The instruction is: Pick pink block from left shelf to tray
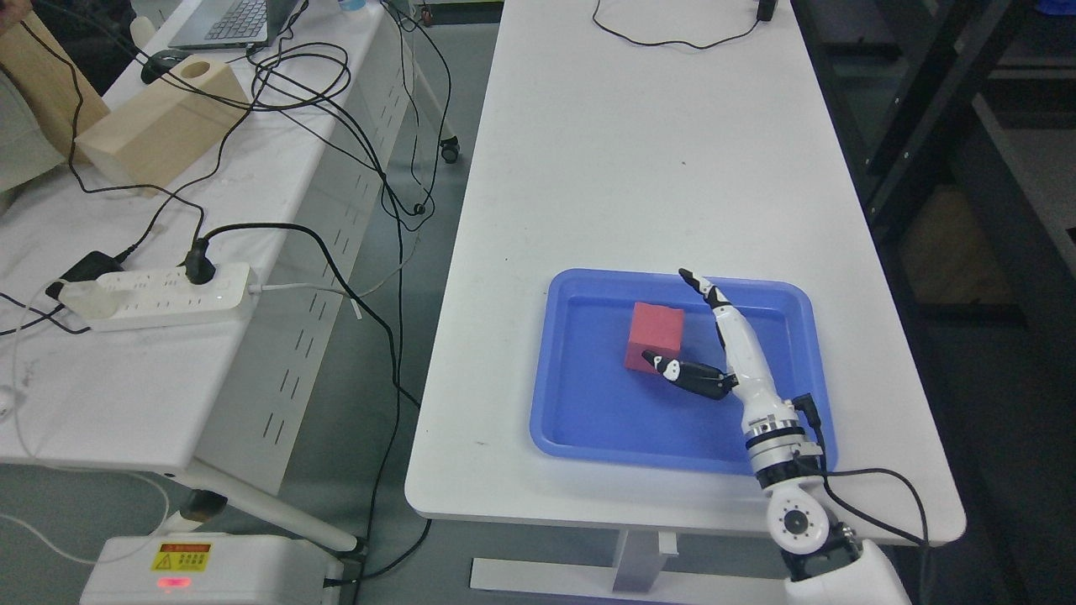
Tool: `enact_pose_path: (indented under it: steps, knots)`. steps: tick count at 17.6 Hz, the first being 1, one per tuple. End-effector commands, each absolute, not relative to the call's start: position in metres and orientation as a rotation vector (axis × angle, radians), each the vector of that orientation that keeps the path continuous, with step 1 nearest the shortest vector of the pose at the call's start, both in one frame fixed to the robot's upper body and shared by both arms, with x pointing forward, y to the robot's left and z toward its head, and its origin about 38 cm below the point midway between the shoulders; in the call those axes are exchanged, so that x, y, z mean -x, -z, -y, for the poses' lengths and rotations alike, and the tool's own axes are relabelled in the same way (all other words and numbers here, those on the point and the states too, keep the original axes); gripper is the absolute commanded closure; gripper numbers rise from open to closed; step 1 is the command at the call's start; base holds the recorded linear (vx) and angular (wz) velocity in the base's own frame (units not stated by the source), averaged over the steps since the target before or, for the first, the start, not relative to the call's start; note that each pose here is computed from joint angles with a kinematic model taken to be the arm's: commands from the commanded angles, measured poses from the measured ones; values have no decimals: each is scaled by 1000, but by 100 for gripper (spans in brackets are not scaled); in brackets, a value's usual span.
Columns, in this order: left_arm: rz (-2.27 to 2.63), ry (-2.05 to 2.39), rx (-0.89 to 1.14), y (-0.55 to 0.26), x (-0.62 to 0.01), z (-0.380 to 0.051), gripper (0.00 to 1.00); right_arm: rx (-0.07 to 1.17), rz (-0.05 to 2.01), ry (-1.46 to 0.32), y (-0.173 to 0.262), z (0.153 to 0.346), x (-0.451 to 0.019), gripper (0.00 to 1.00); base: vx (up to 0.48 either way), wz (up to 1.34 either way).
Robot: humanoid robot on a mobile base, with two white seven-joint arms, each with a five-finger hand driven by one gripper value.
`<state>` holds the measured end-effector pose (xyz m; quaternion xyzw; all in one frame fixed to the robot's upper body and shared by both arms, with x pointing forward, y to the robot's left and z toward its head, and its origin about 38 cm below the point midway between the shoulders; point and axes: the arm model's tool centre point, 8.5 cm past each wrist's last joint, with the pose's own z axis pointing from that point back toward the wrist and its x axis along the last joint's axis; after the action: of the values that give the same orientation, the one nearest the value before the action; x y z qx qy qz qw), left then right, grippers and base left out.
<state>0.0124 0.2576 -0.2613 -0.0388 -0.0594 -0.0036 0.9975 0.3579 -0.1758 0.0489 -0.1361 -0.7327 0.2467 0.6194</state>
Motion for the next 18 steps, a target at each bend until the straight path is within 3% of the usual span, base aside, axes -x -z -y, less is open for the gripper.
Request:
enact_pose_path:
  steps: [1, 9, 16, 18]
  knots:
    - [115, 8, 63, 261, -5, -268, 0, 196, 1784, -198, -67, 232, -365, 1, 0, 0]
    - [115, 8, 63, 261, -5, -268, 0, 85, 2034, 13, -90, 255, -348, 1, -10, -1]
    - [115, 8, 63, 261, -5, -268, 0, 90, 2026, 16, -90, 257, -348, 1, -83, -1]
    - [115, 8, 63, 261, -5, -268, 0, 91, 1924, 13, -81, 257, -354, 1, -156, -1]
